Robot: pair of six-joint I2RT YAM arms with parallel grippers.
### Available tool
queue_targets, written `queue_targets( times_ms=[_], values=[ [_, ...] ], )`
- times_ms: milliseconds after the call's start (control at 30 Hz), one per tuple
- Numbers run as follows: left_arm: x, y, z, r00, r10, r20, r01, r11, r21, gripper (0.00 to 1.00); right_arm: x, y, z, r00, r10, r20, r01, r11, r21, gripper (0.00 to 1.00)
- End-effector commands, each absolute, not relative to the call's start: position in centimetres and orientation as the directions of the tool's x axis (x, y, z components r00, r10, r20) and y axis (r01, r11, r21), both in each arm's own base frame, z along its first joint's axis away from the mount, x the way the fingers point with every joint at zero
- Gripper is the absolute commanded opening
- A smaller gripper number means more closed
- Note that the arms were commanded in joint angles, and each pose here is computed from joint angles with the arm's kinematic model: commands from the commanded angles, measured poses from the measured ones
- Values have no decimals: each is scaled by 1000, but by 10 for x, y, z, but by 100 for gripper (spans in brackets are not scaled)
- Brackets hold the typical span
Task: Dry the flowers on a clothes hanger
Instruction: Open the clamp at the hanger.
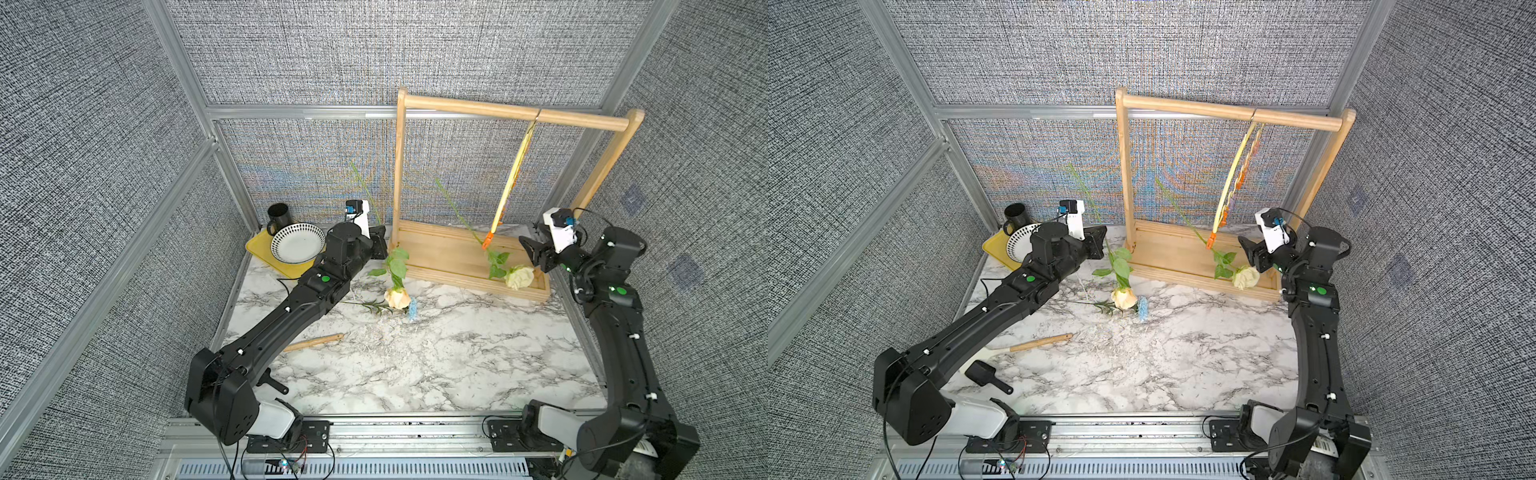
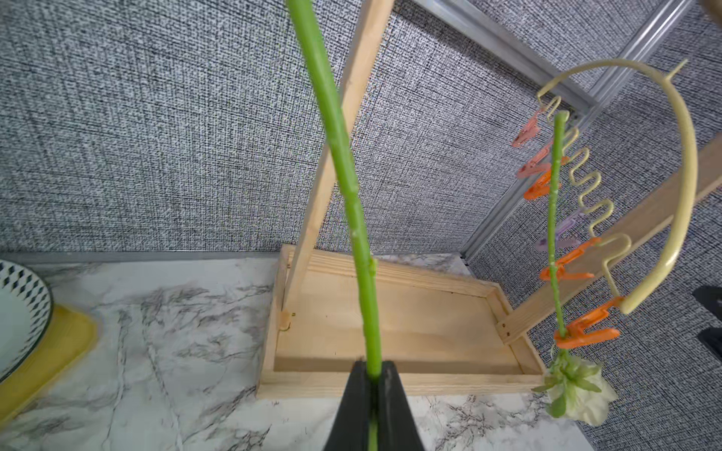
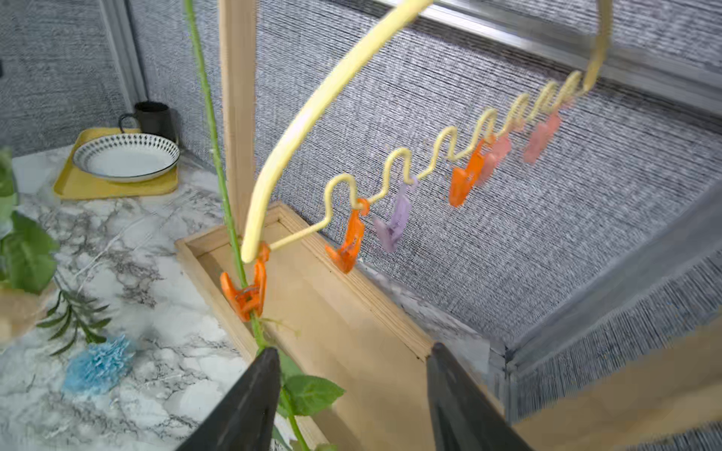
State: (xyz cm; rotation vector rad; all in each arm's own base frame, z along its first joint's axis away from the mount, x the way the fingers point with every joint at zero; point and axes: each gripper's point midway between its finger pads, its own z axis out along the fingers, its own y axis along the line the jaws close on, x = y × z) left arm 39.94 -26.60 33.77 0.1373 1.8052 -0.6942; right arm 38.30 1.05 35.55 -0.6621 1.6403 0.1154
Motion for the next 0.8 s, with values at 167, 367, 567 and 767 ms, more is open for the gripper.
queue_targets(
  times_ms=[167, 367, 567, 767],
  values=[
    [410, -296, 367, -199, -272, -942, 566, 753, -337, 2, 418, 23, 343, 40, -513, -857, -589, 681, -435, 65],
    [421, -307, 369, -173, -267, -948, 591, 742, -317, 2, 440, 25, 332, 84, -526, -846, -626, 633, -455, 65],
    [435, -317, 363, -212, -313, -926, 574, 727, -377, 2, 457, 26, 311, 101, -561, -822, -690, 556, -464, 64],
    [451, -334, 354, -239, -332, -913, 581, 704, -408, 2, 463, 32, 305, 135, -560, -818, -740, 492, -459, 57]
  ],
)
